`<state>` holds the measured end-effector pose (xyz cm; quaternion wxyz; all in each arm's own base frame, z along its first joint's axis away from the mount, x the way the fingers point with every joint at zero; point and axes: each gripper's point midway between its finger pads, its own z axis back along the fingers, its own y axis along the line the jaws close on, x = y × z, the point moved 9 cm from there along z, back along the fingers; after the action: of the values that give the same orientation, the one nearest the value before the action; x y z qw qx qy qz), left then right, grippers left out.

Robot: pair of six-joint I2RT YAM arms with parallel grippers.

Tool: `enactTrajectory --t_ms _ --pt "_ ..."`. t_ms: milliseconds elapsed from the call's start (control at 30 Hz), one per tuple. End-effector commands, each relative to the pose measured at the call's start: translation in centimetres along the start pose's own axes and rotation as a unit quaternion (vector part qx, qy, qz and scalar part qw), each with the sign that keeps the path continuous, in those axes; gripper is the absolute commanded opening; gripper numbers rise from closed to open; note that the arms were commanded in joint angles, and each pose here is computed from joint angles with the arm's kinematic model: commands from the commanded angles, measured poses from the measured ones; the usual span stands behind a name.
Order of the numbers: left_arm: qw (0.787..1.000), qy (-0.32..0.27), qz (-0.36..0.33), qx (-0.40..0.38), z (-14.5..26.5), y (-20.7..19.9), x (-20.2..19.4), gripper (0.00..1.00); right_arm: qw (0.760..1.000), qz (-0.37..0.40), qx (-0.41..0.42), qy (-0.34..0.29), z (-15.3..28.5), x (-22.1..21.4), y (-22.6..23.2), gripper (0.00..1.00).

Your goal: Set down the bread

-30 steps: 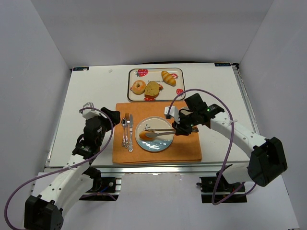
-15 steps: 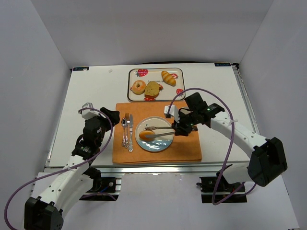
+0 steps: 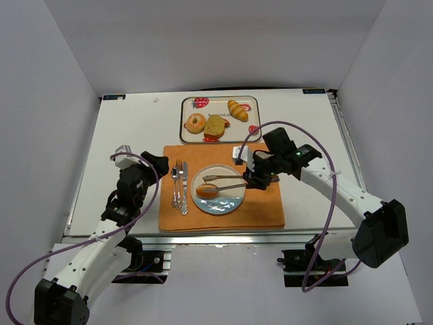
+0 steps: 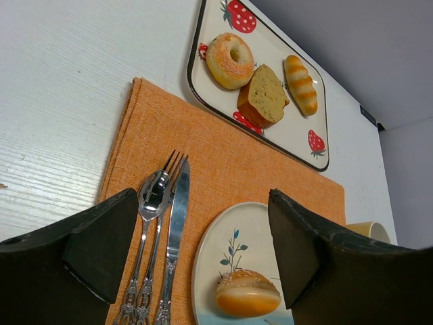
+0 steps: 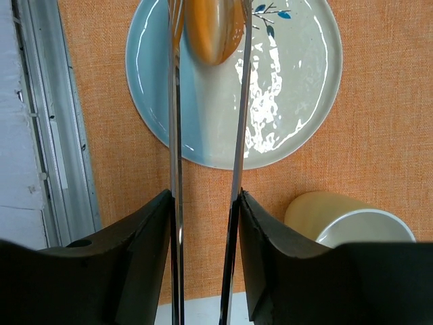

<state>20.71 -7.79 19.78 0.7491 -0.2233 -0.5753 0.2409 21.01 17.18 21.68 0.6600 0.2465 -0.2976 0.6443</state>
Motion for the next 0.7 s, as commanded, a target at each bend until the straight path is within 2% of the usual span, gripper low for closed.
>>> enactTrajectory --t_ms 0,67,167,200,267,300,367,433,467,667 --pt "1.000 -0.013 0.005 -0.008 0.1 -0.7 0.9 0.87 0.999 0.019 -0.018 -0.046 1.7 2.5 -0.4 0.47" --pt "1.000 -0.012 0.005 -0.010 0.1 -0.8 1.0 0.87 0.997 0.007 -0.038 -0.062 2.3 3.1 -1.3 0.45" --pt "1.000 -0.012 0.005 -0.010 0.1 -0.8 1.0 0.87 0.991 -0.051 -0.079 -0.095 4.1 4.1 -4.5 0.40" --pt "1.000 -0.011 0.005 -0.011 0.1 -0.9 1.0 0.87 0.987 -0.081 -0.093 -0.108 4.8 4.9 -6.3 0.38" --pt "1.000 -0.012 0.004 -0.013 0.1 -1.0 1.1 0.87 0.978 -0.141 -0.111 -0.108 5.4 3.6 -9.9 0.33" --pt "1.000 -0.011 0.004 -0.012 0.1 -0.9 1.1 0.87 0.973 -0.144 -0.133 -0.122 6.9 4.5 -11.6 0.32" --pt "1.000 -0.011 0.004 -0.013 0.1 -0.9 1.1 0.87 0.961 -0.203 -0.155 -0.109 6.9 2.5 -14.8 0.31" --pt "1.000 -0.009 0.004 -0.014 0.1 -0.9 1.0 0.87 0.948 -0.226 -0.199 -0.105 8.1 2.1 -17.3 0.31" --pt "1.000 -0.009 0.005 -0.014 0.1 -0.9 1.0 0.87 0.943 -0.246 -0.203 -0.092 7.1 0.9 -18.6 0.31" --pt "1.000 -0.011 0.004 -0.012 0.2 -0.8 1.0 0.87 0.925 -0.281 -0.252 -0.051 6.0 -2.5 -22.2 0.34"
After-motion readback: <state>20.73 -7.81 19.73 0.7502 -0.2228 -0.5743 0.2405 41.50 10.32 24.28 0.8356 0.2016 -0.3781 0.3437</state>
